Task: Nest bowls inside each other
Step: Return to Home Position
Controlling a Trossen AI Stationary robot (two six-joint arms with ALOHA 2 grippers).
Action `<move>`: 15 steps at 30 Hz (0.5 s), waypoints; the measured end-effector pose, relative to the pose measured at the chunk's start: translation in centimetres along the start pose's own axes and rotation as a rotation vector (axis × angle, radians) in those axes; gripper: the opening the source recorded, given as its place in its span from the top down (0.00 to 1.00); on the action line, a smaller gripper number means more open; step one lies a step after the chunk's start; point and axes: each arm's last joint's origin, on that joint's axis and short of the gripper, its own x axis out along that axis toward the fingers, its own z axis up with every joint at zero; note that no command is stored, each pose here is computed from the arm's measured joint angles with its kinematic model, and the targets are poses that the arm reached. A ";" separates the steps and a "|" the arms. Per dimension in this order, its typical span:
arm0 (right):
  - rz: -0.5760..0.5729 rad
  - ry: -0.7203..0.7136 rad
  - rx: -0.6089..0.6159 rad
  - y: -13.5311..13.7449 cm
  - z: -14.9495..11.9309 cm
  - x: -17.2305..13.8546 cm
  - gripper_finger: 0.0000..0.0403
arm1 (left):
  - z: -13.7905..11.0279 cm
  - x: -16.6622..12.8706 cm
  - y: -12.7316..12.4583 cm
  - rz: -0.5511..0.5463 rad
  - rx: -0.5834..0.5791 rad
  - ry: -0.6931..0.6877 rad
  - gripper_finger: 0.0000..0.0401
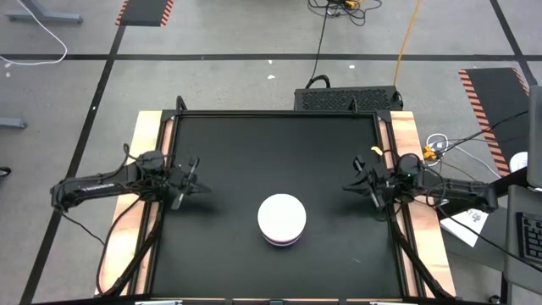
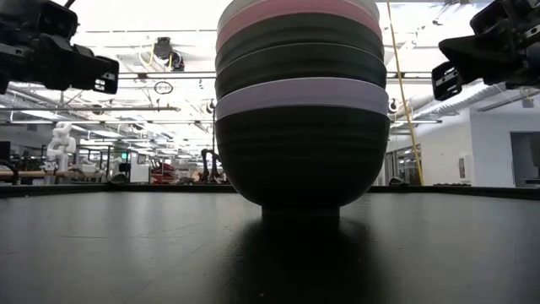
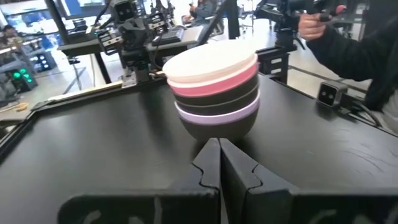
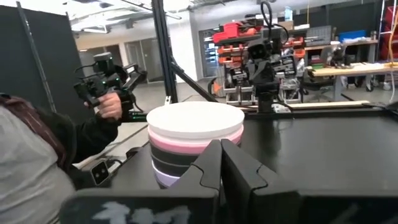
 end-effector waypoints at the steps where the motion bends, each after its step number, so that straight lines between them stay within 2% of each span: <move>1: -0.003 0.001 -0.004 0.1 0.0 0.0 1.00 | 0.0 0.0 -0.1 -0.006 0.003 -0.002 1.00; 15: -0.051 0.073 -0.042 0.3 -0.9 0.3 1.00 | 0.0 0.2 -0.2 0.038 -0.007 0.012 1.00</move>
